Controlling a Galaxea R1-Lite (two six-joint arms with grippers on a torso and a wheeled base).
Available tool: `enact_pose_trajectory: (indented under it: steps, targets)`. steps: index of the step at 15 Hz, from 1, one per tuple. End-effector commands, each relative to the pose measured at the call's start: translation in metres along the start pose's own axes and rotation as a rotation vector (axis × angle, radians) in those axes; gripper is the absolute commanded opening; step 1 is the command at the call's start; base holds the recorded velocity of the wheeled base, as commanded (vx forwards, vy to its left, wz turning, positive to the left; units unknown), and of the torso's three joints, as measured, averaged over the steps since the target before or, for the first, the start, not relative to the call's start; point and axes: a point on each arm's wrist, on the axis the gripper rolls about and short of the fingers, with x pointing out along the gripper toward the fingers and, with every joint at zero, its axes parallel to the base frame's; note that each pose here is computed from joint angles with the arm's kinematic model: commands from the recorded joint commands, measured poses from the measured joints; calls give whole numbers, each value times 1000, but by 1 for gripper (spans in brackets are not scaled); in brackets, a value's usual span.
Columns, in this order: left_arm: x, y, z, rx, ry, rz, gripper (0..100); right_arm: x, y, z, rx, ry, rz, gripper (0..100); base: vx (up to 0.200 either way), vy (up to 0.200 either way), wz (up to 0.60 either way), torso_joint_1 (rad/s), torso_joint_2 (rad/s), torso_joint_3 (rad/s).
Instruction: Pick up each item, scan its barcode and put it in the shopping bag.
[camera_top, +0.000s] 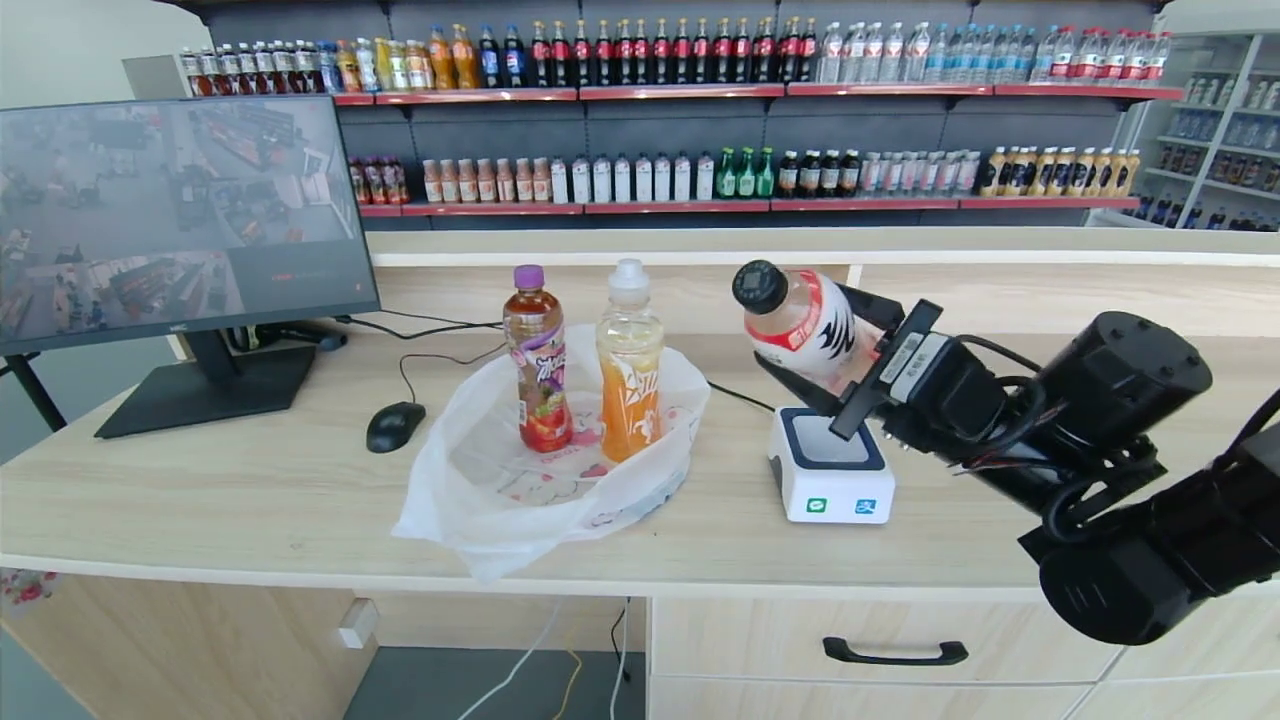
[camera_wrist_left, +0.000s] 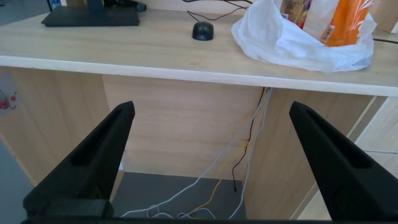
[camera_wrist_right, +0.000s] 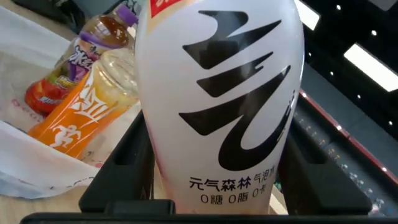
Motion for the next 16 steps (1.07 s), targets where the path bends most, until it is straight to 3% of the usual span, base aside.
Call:
enact_pose_trajectory:
  steps: [1, 8, 16]
  targets:
    - [0, 0, 0, 0, -1, 0, 100, -1, 11, -20, -19, -4, 70, 0, 0, 0, 0, 0, 0, 0]
    - [0, 0, 0, 0, 0, 0, 100, -6, 16, -29, -69, -78, 165, 0, 0, 0, 0, 0, 0, 0]
    - [0, 0, 0, 0, -1, 0, 100, -20, 15, -52, -93, -77, 220, 0, 0, 0, 0, 0, 0, 0]
